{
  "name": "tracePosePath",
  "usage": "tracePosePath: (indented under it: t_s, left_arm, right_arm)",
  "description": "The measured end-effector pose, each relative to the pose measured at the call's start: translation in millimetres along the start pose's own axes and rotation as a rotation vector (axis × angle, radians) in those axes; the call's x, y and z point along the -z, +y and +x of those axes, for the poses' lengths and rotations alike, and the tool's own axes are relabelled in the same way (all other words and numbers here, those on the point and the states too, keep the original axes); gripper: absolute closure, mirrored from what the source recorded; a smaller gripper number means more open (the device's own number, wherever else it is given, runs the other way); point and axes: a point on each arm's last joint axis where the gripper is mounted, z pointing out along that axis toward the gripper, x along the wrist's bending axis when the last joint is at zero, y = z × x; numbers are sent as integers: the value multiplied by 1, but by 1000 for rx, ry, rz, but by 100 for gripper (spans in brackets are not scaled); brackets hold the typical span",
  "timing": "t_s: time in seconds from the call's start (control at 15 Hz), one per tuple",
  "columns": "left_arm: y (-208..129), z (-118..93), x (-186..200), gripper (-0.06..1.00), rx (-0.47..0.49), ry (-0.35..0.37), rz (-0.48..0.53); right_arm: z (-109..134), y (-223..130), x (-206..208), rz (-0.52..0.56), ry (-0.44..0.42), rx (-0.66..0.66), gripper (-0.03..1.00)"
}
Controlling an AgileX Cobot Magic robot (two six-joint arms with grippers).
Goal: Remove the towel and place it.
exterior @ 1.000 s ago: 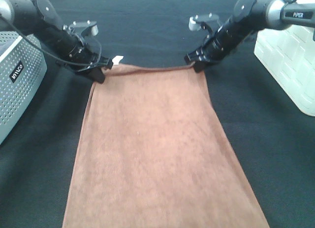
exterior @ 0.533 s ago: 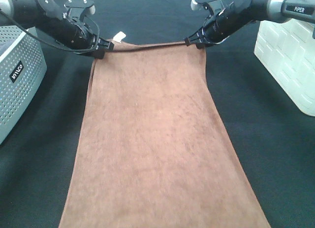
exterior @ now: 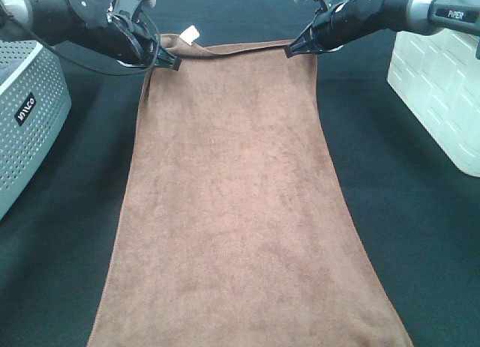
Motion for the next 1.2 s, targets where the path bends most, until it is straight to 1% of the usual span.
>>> tracePosePath:
  t_s: [0.27,0.6,0.67,0.8,1.07,1.2]
  left_arm:
    - [0,2,-3,94,6,27,-32]
    - [-31,1,-31,94,67,44,-11]
    - [-31,1,-31,94,67,44,-11]
    - [-37,1,-37,94,82,52,-13]
    - [-47,-2,-56,94,94,46,-16]
    - [-49,-3,-63,93,91,43,-23]
  right_arm:
    - [-1,0,-2,-24,-16,2,97]
    - [5,-19,-23,-20,-11,-50,97]
    - [5,-19,-23,-20,-11,-50,97]
    - [7,-23,-27,-26,-5,-91,97]
    - [13,-42,-44,-3,3,-122,96]
    - [11,-43,-46,-17,-9,-132,91]
